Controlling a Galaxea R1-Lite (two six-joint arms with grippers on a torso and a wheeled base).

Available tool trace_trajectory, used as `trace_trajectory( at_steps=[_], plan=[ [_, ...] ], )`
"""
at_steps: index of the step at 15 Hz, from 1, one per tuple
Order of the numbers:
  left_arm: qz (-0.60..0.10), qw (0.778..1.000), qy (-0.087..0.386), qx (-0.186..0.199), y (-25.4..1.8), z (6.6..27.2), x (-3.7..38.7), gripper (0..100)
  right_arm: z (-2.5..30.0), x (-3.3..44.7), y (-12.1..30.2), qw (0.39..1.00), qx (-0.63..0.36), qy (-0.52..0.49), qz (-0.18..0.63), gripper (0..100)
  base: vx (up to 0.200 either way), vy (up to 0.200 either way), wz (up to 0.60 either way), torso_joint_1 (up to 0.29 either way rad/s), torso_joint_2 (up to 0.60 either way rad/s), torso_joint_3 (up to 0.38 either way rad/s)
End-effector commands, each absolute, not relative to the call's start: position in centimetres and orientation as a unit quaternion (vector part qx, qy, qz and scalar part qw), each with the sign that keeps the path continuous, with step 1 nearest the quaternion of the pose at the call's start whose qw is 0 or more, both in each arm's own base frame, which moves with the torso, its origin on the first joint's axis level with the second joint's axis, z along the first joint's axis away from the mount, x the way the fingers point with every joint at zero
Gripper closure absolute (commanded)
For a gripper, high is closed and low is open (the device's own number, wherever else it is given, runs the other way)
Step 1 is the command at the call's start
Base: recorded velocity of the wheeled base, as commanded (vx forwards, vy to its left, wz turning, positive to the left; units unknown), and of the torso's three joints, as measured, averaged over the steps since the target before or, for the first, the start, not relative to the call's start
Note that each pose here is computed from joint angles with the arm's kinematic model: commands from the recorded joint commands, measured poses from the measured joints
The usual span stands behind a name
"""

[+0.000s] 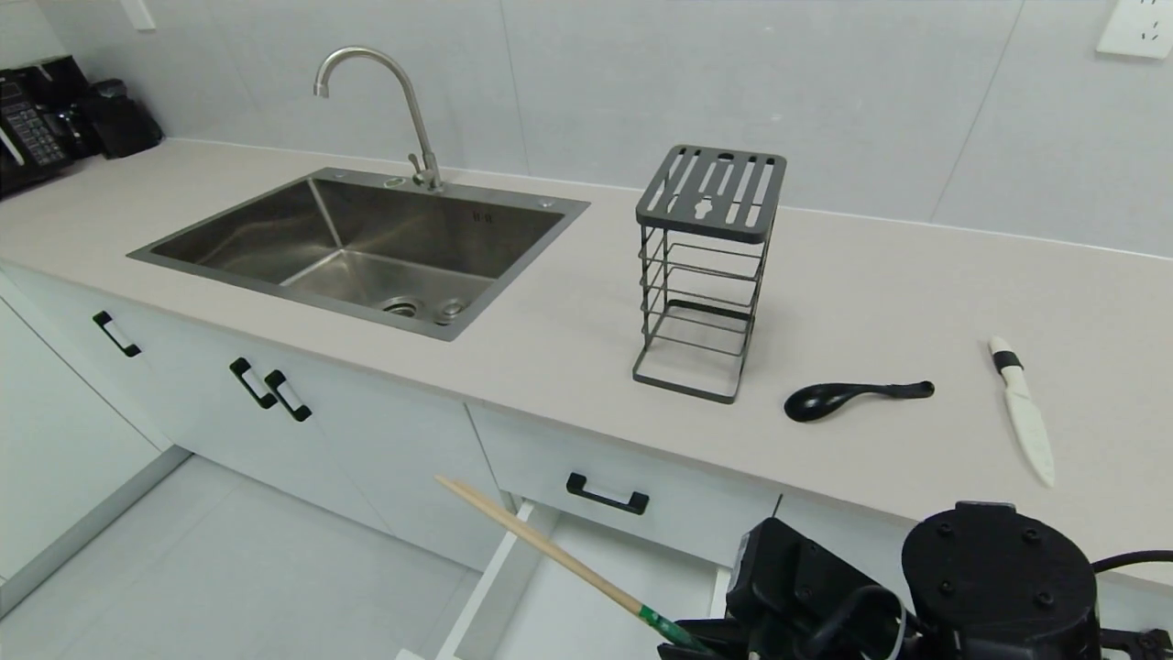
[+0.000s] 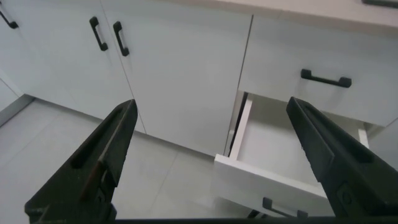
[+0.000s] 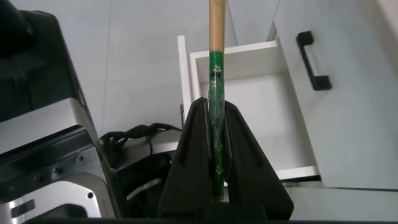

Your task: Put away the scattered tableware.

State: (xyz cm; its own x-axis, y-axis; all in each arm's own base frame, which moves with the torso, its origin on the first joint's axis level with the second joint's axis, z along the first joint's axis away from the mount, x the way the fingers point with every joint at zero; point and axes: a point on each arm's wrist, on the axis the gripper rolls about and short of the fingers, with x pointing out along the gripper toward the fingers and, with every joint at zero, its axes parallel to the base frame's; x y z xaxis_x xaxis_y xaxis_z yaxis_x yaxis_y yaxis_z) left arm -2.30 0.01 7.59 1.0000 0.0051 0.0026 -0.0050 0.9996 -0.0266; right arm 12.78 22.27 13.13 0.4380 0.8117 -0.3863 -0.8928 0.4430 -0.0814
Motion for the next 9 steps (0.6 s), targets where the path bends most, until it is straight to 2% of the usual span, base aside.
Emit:
trace_trajectory(
  at_steps=[1, 9],
  plan=[
    [0.003, 1.0, -0.001, -0.014, 0.01, 7.59, -2.29, 0, 13.54, 12.38, 22.55, 0.836, -0.136, 0.138, 0.513, 100, 0.0, 0.0, 0.0, -0.271, 0.52, 0.256],
    [0.003, 1.0, -0.001, -0.013, 0.01, 7.59, -2.29, 0, 13.67, 12.22, 22.36, 0.839, -0.137, 0.138, 0.508, 100, 0.0, 0.0, 0.0, -0.26, 0.5, 0.239]
  ],
)
